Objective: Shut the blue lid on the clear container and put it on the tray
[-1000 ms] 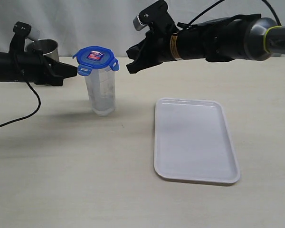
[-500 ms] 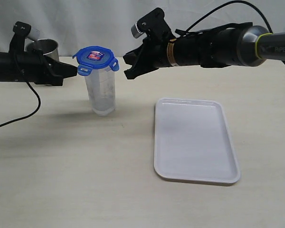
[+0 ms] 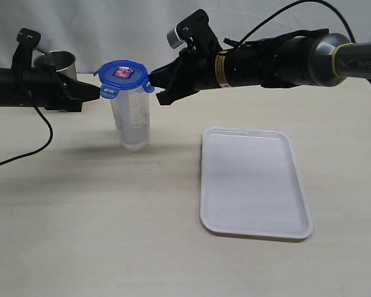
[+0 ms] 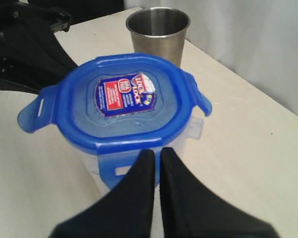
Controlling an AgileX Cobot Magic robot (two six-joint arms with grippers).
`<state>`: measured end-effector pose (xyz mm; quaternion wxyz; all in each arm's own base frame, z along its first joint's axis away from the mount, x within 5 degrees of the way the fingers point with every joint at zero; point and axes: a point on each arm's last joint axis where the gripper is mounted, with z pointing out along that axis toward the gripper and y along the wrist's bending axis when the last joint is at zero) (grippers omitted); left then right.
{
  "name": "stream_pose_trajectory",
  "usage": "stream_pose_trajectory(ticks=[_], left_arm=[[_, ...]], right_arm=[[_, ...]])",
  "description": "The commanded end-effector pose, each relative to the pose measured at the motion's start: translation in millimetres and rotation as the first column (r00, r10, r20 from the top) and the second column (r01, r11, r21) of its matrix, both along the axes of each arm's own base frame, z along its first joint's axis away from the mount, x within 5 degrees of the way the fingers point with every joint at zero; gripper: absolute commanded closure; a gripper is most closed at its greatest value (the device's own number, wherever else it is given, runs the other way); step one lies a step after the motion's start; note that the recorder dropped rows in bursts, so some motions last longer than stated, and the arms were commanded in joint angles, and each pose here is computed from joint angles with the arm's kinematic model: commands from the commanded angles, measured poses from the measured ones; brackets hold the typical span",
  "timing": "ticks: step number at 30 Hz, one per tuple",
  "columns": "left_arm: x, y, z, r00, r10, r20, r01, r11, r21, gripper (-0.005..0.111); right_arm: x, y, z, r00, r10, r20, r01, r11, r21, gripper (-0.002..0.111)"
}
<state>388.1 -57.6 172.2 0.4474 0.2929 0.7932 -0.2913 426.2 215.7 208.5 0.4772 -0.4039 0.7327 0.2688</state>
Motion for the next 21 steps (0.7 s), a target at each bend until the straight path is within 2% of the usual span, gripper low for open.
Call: stream_pose_trajectory(ticks=[1,5,16,21], left_arm=[[0.0,-0.8,0.4,1.0,0.003,0.0,-0.003,1.0,-0.011,0.107],[0.0,-0.8,0.4,1.0,0.003,0.0,-0.003,1.0,-0.011,0.107],[0.6,-0.3,0.4,1.0,0.009,0.007,-0.009,1.0,-0.006,0.107],[0.6,-0.3,0.4,1.0,0.009,0.007,-0.009,1.0,-0.005,0.107]], right_arm=[[-2.8,-0.2,-4.8,0.999,0.016,-0.036,-0.017,0.999,-0.037,0.104],[-3.9,-1.0,-7.0,0.998,0.019,-0.054,-0.022,0.998,-0.059,0.104],[-9.3,1.6,-0.1,0.995,0.066,-0.069,-0.068,0.997,-0.025,0.104],[-0.1,-6.3,4.5,0.999,-0.052,-0.004,0.052,0.995,-0.08,0.104]])
